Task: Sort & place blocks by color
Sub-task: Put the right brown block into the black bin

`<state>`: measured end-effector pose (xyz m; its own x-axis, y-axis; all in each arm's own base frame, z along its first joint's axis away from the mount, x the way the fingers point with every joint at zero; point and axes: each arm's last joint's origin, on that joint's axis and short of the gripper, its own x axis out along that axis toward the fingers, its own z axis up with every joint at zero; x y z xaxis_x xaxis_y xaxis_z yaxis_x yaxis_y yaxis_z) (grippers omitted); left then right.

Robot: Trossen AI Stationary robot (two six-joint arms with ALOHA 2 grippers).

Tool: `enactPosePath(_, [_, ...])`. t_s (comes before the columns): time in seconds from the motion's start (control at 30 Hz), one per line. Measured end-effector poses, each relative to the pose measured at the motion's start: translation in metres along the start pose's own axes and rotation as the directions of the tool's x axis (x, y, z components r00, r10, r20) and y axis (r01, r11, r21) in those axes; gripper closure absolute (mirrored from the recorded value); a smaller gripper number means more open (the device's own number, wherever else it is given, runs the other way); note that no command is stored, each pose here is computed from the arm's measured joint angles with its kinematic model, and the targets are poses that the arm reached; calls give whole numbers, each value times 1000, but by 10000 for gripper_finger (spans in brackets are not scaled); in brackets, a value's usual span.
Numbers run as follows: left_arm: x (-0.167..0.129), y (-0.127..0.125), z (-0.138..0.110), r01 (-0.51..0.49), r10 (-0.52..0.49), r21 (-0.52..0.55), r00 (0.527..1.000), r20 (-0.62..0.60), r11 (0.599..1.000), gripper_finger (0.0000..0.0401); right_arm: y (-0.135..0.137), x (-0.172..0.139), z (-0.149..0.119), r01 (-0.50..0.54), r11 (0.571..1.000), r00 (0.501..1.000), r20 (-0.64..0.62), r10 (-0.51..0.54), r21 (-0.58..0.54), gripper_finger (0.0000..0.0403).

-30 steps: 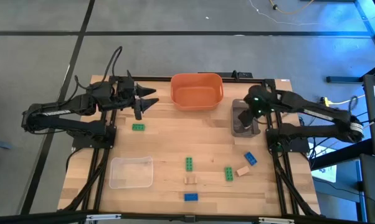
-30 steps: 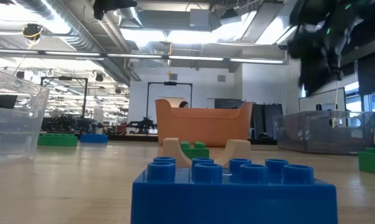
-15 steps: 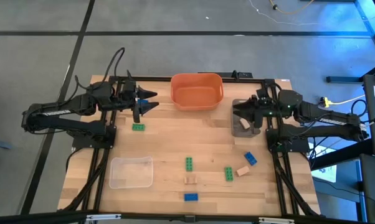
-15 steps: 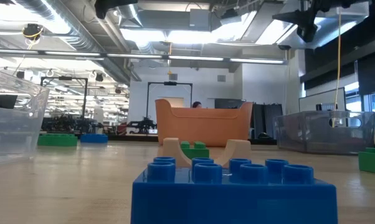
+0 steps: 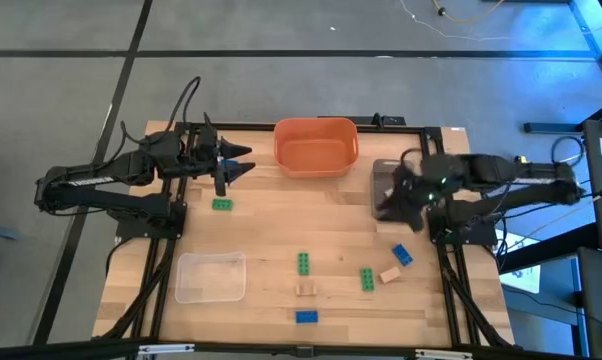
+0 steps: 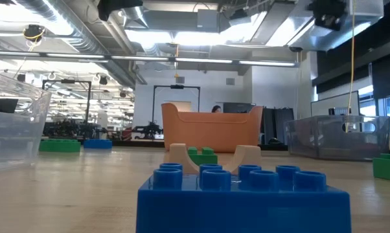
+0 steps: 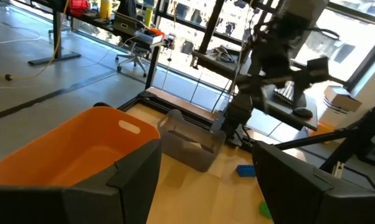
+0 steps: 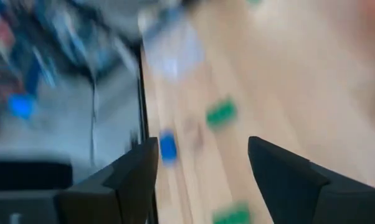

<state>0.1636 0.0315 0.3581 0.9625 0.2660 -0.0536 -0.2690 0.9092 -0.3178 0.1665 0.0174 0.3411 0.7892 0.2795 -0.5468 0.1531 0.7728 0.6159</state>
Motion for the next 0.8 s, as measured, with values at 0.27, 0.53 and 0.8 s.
enactPosePath(0.27, [0, 0, 0, -16, 16, 0, 1000, 7, 1000, 157, 38, 41, -42, 132, 969, 822, -523, -224, -207, 154])
enactPosePath(0.53, [0, 0, 0, -17, 17, 0, 1000, 8, 1000, 157, 54, 98, -105, 171, 868, 644, -614, -456, -466, 154])
enactPosePath(0.8, [0, 0, 0, -16, 16, -6, 1000, 9, 1000, 157, 50, 146, -133, 176, 747, 585, -542, -603, -641, 154])
